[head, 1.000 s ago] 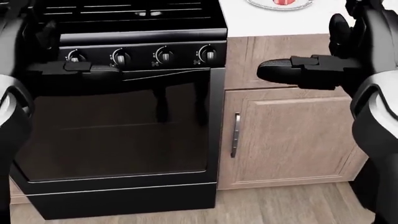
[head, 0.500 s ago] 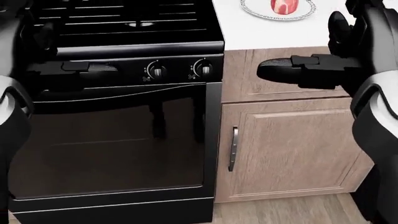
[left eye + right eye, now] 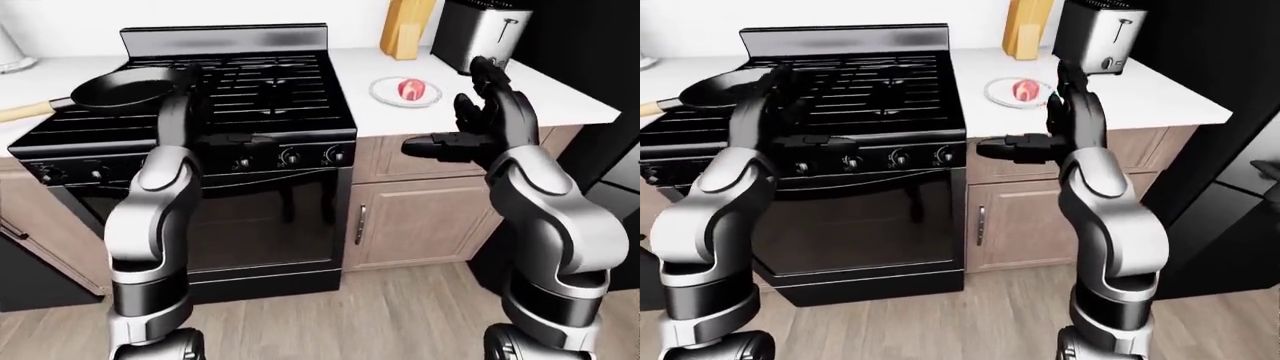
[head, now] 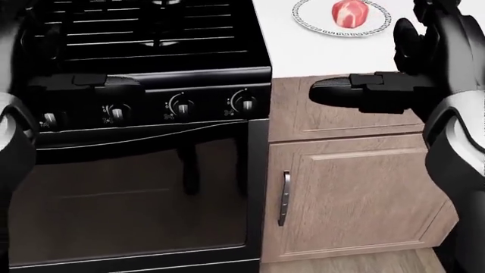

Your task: Pick the steak from the plate and place it in the pan.

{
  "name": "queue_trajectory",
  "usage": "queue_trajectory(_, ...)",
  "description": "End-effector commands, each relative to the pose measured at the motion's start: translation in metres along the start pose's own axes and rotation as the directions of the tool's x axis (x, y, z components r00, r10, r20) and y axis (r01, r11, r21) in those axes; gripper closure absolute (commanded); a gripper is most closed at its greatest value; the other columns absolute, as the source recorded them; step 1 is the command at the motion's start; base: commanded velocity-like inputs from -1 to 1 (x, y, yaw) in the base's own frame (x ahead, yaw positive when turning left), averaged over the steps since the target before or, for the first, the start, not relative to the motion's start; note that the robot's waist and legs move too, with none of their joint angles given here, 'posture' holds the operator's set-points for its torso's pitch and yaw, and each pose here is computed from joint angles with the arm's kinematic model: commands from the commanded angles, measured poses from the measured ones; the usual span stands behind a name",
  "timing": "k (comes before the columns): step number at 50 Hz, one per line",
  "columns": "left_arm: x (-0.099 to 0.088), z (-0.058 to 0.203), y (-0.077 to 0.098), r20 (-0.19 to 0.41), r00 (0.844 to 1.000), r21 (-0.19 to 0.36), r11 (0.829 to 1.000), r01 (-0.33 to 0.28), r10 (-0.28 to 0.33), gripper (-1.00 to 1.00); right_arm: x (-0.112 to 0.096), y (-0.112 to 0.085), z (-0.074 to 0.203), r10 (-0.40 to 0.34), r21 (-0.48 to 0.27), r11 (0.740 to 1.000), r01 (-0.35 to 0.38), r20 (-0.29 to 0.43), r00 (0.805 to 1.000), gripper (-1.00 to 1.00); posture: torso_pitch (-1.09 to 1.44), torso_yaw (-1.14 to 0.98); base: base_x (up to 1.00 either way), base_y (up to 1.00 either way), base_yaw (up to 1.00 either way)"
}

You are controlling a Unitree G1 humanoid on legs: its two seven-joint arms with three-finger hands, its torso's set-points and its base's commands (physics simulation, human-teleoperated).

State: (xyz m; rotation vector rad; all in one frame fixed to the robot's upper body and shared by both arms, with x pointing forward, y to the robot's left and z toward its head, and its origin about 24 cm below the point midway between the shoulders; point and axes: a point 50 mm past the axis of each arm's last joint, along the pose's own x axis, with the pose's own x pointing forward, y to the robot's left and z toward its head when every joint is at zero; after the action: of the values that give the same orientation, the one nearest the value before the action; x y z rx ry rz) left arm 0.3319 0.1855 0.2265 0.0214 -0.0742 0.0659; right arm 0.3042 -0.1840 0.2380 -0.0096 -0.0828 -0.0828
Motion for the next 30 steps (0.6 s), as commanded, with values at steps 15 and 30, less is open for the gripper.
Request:
queue_trajectory(15,-0.0015,0.0224,0.0051,0.106,0.994,0.0,1.0,-0.025,0.025,-1.0,0.0022,0.0022,0.0072,0.03,-0.019,0.999,-0.029,0.048,0.998,-1.0,0.0,0.0,0.08,0.0,0.0)
queue_trajectory(30,-0.0022,0.0233,0.0061,0.106,0.994,-0.002,1.0,-0.024,0.024,-1.0,0.001,0.0032,0.0083,0.035,-0.011,0.999,-0.035,0.051,0.998,-1.0,0.0,0.0,0.09,0.0,0.0)
